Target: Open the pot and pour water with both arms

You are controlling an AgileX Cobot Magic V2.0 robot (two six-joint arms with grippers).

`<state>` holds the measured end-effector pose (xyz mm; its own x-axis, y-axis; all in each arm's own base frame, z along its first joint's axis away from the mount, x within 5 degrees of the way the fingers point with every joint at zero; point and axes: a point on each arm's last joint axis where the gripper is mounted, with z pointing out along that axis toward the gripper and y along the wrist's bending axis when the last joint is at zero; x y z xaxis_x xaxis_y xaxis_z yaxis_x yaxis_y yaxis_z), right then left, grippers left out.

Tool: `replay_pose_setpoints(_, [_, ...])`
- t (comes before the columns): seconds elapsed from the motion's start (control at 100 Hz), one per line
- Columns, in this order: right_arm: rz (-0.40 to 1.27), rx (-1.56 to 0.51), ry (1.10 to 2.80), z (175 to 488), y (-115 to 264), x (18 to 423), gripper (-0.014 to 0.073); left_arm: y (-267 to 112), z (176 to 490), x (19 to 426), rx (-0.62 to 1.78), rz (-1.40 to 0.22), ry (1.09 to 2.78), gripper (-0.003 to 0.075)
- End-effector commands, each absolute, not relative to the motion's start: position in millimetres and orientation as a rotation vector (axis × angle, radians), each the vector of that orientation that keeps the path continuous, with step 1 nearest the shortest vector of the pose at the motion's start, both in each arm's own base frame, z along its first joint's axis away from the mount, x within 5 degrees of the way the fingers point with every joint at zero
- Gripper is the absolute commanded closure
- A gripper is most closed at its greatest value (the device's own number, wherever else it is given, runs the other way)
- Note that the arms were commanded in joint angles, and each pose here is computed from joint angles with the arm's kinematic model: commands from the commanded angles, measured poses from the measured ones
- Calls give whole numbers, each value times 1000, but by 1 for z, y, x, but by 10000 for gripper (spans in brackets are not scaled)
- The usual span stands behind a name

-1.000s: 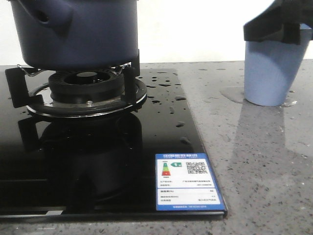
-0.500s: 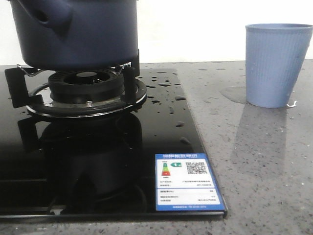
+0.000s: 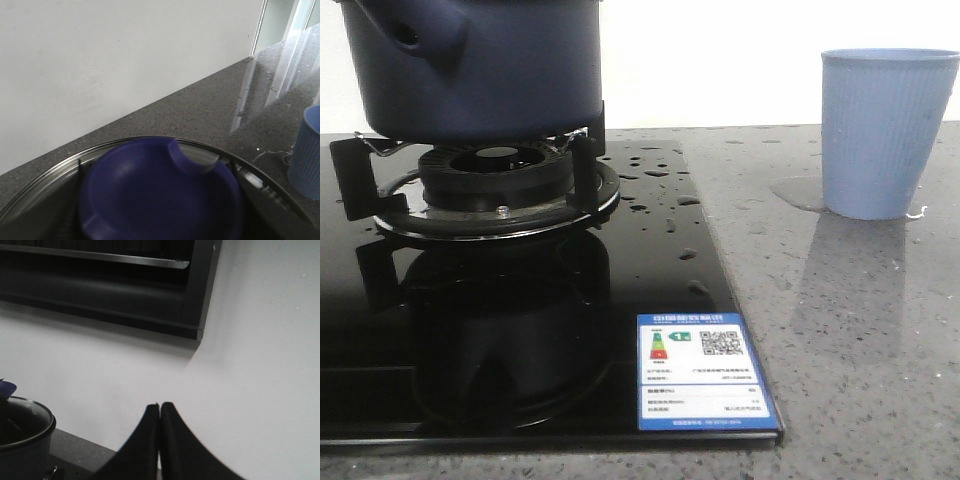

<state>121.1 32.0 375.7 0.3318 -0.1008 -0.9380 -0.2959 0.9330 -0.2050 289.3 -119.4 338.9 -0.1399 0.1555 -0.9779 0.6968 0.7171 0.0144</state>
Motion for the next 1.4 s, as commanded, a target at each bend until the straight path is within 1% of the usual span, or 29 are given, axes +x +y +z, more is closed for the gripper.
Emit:
replay_pose_setpoints(0.0, [150, -357, 1184, 387, 32, 116, 664, -122, 362, 283, 650, -602, 1601, 451])
replay_pose_setpoints(0.07, [150, -357, 1184, 387, 32, 116, 664, -123, 363, 283, 650, -618, 1596, 370])
replay_pose_setpoints(0.12, [150, -357, 1184, 387, 32, 116, 664, -123, 363, 283, 636, -627, 1595, 276])
replay_pose_setpoints(0.19, [150, -357, 1184, 387, 32, 116, 664, -122, 364, 283, 619, -637, 1594, 171])
replay_pose_setpoints(0.26, [150, -357, 1184, 387, 32, 116, 664, -122, 366, 282, 614, -642, 1587, 122])
replay_pose_setpoints(0.35, [150, -357, 1184, 387, 32, 116, 664, -120, 375, 275, 613, -638, 1558, 124])
replay_pose_setpoints(0.42, [151, -358, 1182, 387, 32, 116, 664, -116, 389, 264, 604, -622, 1517, 158])
replay_pose_setpoints(0.49, [150, -361, 1181, 387, 32, 115, 664, -110, 404, 247, 577, -615, 1495, 262])
replay_pose_setpoints(0.51, [153, -365, 1186, 387, 33, 115, 664, -107, 409, 242, 558, -615, 1498, 324])
replay_pose_setpoints(0.53, [155, -371, 1187, 387, 33, 113, 664, -105, 413, 236, 555, -609, 1496, 358])
replay_pose_setpoints(0.55, [161, -380, 1194, 385, 34, 112, 664, -103, 415, 229, 549, -597, 1497, 431])
replay_pose_setpoints(0.56, [161, -383, 1193, 385, 34, 111, 664, -102, 416, 227, 547, -591, 1497, 431])
replay_pose_setpoints(0.57, [163, -390, 1200, 384, 35, 111, 664, -100, 418, 223, 556, -578, 1491, 490])
replay_pose_setpoints(0.59, [179, -391, 1206, 383, 35, 109, 664, -98, 422, 215, 548, -572, 1481, 531])
replay_pose_setpoints(0.62, [177, -424, 1219, 379, 37, 106, 664, -94, 421, 205, 552, -555, 1482, 635])
replay_pose_setpoints(0.63, [178, -432, 1218, 379, 38, 105, 664, -93, 421, 203, 550, -549, 1481, 635])
replay_pose_setpoints(0.64, [179, -445, 1229, 377, 39, 104, 664, -92, 421, 197, 554, -540, 1474, 695])
replay_pose_setpoints(0.66, [194, -453, 1237, 375, 40, 101, 664, -89, 423, 189, 552, -530, 1458, 733])
replay_pose_setpoints(0.73, [194, -551, 1270, 362, 45, 92, 663, -80, 416, 162, 537, -502, 1434, 740])
replay_pose_setpoints(0.82, [199, -653, 1300, 342, 50, 80, 662, -67, 397, 129, 493, -461, 1418, 740])
replay_pose_setpoints(1.01, [231, -646, 1324, 314, 51, 66, 662, -46, 345, 80, 413, -392, 1395, 740])
replay_pose_setpoints(1.06, [236, -649, 1329, 310, 51, 65, 662, -43, 331, 72, 402, -385, 1397, 740])
replay_pose_setpoints(1.2, [241, -662, 1341, 305, 52, 65, 662, -38, 308, 57, 388, -380, 1374, 740])
replay_pose_setpoints(1.39, [241, -663, 1343, 304, 52, 65, 662, -37, 297, 51, 396, -387, 1363, 740])
